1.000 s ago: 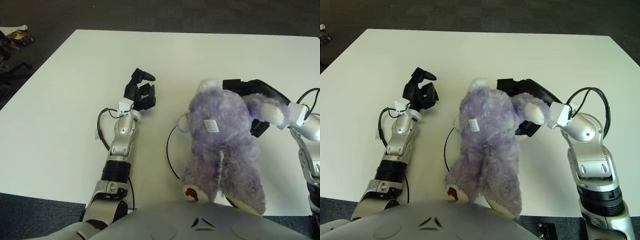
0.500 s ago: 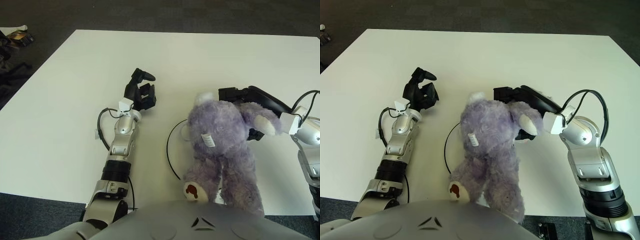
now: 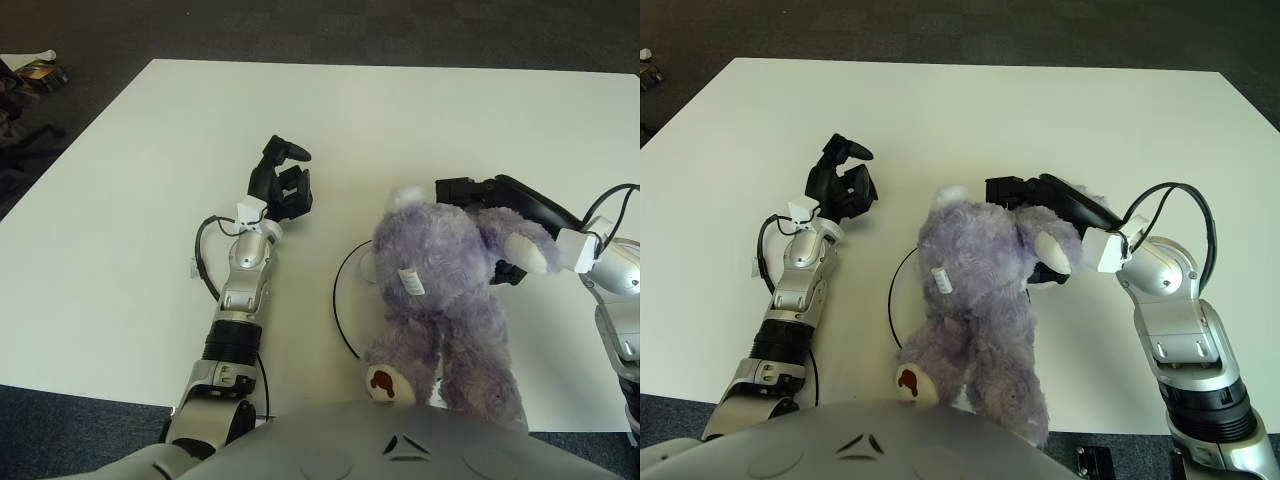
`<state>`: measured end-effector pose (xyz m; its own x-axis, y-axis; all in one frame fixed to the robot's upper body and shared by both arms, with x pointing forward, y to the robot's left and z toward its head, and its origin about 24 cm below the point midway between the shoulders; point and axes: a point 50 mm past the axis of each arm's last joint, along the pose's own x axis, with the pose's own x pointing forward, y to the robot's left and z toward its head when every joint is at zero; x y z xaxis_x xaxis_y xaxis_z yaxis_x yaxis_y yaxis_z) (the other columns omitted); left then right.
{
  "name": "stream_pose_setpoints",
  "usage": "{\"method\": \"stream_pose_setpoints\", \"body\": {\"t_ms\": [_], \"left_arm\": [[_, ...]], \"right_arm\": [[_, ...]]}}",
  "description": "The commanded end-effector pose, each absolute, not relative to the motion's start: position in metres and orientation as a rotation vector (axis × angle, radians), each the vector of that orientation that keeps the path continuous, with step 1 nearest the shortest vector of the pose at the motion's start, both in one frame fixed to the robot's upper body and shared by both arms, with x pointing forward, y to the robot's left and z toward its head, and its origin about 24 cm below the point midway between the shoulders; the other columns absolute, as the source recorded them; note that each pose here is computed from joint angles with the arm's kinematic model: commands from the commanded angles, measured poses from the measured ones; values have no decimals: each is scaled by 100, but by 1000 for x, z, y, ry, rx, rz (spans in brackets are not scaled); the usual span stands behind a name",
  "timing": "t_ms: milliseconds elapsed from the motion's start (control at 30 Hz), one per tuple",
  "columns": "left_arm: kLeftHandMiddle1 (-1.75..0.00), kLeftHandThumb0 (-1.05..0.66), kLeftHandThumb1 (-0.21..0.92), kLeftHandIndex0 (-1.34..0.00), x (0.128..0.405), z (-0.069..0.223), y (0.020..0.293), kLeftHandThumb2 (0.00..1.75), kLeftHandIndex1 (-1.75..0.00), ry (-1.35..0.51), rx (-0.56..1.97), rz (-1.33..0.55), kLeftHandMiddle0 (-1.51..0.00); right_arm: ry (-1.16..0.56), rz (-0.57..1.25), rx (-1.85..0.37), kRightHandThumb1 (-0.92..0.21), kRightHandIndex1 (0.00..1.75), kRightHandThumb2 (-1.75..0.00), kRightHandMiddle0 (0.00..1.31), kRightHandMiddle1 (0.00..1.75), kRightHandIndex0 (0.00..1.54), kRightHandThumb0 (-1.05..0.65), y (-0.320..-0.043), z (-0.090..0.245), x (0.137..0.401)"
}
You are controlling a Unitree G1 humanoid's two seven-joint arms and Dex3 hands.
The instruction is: Put the doll into the plate.
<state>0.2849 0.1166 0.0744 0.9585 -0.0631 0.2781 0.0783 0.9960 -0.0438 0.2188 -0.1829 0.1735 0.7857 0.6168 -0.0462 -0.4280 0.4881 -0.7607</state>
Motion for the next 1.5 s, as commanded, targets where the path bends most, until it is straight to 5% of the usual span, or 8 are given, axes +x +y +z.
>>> {"method": "stream_pose_setpoints", "body": {"t_ms": [0, 533, 600, 800, 900, 1000, 1367, 1467], "left_arm": [[-175, -39, 62, -38, 274, 50, 118, 93, -175, -193, -53, -53, -102], [-175, -39, 62, -38, 275, 50, 117, 92, -175, -196, -61, -66, -103], [-175, -39, 62, -38, 275, 50, 116, 92, -175, -196, -60, -66, -104], [-175, -39, 62, -38, 275, 50, 117, 92, -175, -197, -55, -68, -104], [-175, -39, 62, -38, 275, 50, 116, 92, -175, -197, -48, -68, -105], [-175, -39, 62, -38, 275, 50, 116, 92, -175, -197, -45, -67, -105], [-175, -40, 61, -39, 275, 50, 115, 93, -175, -189, -45, -70, -107], [-175, -40, 61, -39, 275, 50, 115, 93, -175, -187, -47, -71, -107]], "right_arm": [[-226, 683, -848, -21, 175, -142, 101, 175, 117, -5, -180, 171, 215], [-224, 726, -844, -24, 175, -134, 83, 175, 100, 0, -176, 174, 211], [-222, 734, -841, -24, 175, -138, 79, 175, 80, 29, -175, 175, 211], [-222, 770, -868, -25, 175, -139, 71, 175, 68, 46, -172, 180, 208], [-223, 772, -883, -15, 175, -151, 63, 172, 72, 15, -172, 181, 208], [-226, 770, -887, -13, 175, -152, 60, 169, 73, 5, -172, 182, 208], [-251, 768, -879, -33, 175, -124, 49, 153, 63, -1, -171, 184, 208], [-260, 771, -876, -40, 174, -120, 43, 167, 48, -1, -172, 184, 208]]}}
